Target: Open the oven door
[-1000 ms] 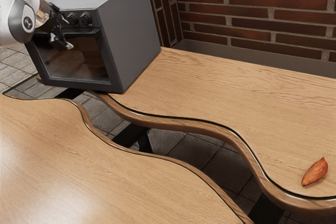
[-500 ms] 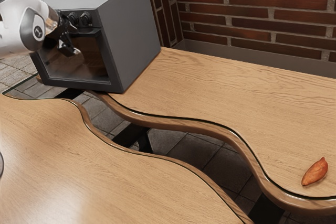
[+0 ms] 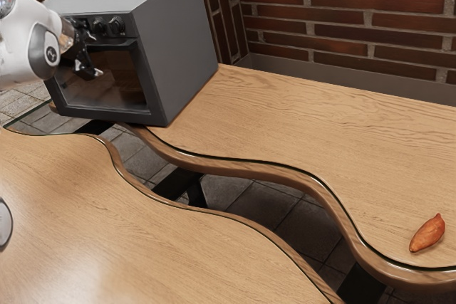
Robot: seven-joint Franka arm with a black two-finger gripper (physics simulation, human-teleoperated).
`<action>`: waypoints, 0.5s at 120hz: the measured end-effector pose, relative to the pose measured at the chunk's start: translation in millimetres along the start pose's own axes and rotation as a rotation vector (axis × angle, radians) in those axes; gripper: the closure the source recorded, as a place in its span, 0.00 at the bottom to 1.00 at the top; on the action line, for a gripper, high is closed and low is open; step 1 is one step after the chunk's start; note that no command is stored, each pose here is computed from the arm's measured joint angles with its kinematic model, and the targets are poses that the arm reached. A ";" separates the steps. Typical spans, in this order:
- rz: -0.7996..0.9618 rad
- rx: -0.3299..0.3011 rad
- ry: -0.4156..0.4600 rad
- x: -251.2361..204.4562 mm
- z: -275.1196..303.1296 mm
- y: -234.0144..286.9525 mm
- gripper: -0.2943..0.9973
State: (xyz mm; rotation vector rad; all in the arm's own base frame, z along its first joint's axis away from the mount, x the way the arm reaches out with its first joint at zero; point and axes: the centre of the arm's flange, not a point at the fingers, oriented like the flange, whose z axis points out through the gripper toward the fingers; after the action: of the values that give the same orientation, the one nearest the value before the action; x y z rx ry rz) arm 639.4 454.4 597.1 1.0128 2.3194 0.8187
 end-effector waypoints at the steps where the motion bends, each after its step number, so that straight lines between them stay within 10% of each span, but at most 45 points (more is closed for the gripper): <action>1: 0.000 0.002 0.001 0.2 1.1 -0.8 0.23; 41: 0.021 0.136 0.068 3.7 -42.3 -53.9 0.23; 60: 0.029 0.099 0.117 8.0 -134.9 -68.6 0.23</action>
State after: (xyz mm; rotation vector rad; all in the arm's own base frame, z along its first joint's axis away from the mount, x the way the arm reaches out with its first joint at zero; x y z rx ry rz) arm 517.0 378.5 644.3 1.0689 2.4710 0.8018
